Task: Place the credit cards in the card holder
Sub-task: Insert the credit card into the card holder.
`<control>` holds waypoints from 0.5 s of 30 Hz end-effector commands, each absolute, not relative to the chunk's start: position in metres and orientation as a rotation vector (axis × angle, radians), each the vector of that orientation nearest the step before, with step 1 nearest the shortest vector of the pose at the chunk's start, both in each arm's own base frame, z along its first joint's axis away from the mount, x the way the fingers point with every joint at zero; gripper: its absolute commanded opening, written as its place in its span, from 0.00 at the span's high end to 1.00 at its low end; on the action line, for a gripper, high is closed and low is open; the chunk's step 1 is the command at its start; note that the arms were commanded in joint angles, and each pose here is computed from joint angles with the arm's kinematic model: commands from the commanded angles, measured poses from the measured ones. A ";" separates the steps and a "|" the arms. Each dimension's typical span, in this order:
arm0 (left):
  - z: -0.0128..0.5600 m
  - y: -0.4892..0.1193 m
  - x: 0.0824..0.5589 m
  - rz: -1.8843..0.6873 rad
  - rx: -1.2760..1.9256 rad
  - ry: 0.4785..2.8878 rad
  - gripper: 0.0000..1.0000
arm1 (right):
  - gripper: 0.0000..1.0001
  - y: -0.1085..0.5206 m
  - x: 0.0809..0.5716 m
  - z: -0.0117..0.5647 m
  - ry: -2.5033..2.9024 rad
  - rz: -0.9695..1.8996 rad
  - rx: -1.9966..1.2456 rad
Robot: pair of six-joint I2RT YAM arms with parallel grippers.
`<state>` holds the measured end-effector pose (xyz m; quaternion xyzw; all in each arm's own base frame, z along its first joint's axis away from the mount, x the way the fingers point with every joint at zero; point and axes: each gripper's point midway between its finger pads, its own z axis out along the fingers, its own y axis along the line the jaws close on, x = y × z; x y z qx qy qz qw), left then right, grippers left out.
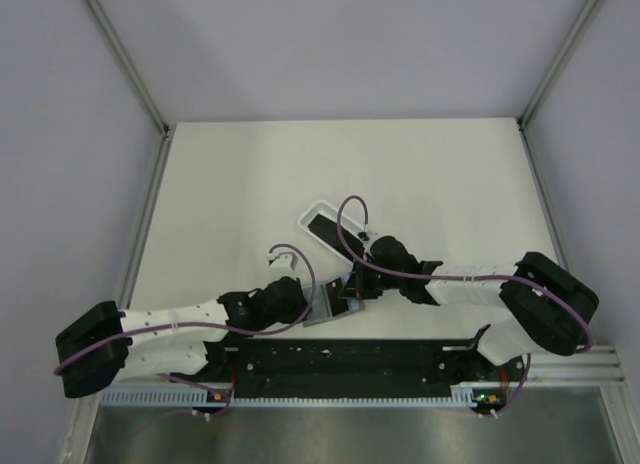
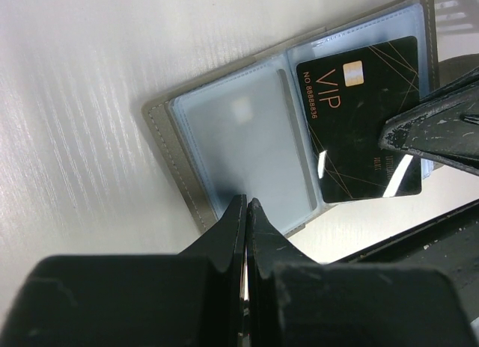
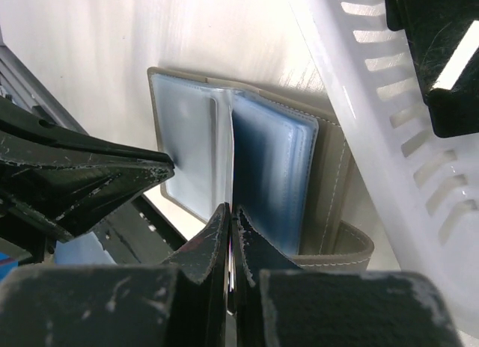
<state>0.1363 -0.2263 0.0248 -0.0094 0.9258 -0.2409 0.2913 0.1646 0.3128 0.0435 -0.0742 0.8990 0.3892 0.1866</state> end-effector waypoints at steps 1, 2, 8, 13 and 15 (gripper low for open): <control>-0.008 -0.191 0.116 -0.470 0.020 2.589 1.00 | 1.00 0.317 0.173 0.057 2.472 1.154 -0.165; -0.009 -0.191 0.116 -0.466 0.021 2.591 1.00 | 1.00 0.318 0.172 0.057 2.471 1.172 -0.161; -0.009 -0.190 0.115 -0.463 0.020 2.593 1.00 | 1.00 0.330 0.165 0.063 2.436 1.324 -0.167; -0.009 -0.190 0.115 -0.466 0.016 2.590 1.00 | 1.00 0.332 0.164 0.063 2.430 1.350 -0.176; -0.008 -0.190 0.115 -0.468 0.017 2.590 1.00 | 1.00 0.332 0.164 0.062 2.438 1.337 -0.176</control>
